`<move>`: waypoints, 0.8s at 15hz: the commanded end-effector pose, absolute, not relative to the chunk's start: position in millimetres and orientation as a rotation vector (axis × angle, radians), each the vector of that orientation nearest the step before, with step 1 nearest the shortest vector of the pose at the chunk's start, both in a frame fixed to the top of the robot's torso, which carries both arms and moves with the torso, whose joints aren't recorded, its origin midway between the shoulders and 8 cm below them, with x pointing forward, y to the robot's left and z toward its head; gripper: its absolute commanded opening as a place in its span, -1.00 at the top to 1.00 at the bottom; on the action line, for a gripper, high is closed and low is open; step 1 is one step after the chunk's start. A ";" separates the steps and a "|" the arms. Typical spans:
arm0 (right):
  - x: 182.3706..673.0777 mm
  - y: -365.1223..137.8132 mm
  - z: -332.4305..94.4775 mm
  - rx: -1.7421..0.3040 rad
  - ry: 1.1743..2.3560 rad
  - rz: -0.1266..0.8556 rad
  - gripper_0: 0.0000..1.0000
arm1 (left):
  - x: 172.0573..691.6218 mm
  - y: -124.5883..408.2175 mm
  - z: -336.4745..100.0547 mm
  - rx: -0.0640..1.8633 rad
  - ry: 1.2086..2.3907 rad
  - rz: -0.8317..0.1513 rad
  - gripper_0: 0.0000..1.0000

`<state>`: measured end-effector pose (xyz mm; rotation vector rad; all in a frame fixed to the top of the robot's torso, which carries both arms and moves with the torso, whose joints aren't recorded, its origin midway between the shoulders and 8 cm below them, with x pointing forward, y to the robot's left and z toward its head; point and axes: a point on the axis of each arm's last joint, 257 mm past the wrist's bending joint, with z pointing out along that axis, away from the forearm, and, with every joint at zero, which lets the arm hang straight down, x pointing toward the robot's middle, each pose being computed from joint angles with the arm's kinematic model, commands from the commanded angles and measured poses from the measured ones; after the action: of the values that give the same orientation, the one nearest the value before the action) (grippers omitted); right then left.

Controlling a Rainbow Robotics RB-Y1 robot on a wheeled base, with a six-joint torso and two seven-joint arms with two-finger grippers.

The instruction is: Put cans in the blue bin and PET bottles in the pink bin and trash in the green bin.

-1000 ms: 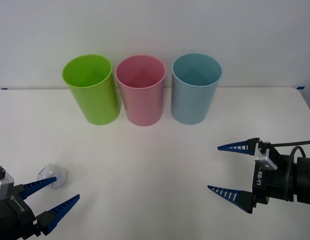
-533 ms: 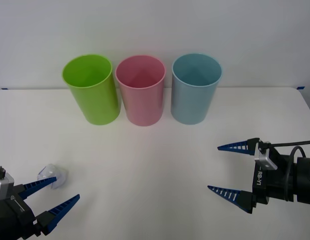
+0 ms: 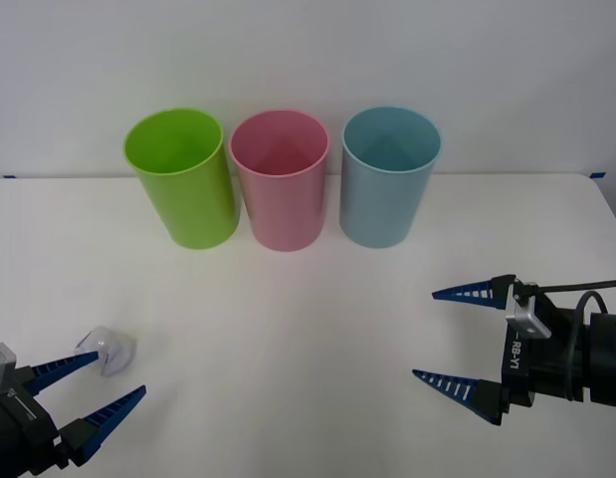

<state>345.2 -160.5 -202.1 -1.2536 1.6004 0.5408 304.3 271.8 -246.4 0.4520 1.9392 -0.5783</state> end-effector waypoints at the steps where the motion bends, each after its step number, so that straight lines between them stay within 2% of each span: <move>1: 345.2 -160.5 -202.1 -1.254 1.600 0.541 -1.00 | 306.3 276.1 -248.6 0.412 1.964 -0.583 -1.00; 9: 345.2 -160.5 -202.1 -1.254 1.600 0.541 -1.00 | 329.9 295.0 -249.6 0.210 2.053 -0.525 -1.00; 12: 345.2 -160.5 -202.1 -1.254 1.600 0.541 -1.00 | 331.6 302.0 -251.7 0.163 2.127 -0.548 -1.00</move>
<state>345.2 -160.5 -202.1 -1.2536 1.6004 0.5408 331.8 300.3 -251.5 0.1788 2.1088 -0.5380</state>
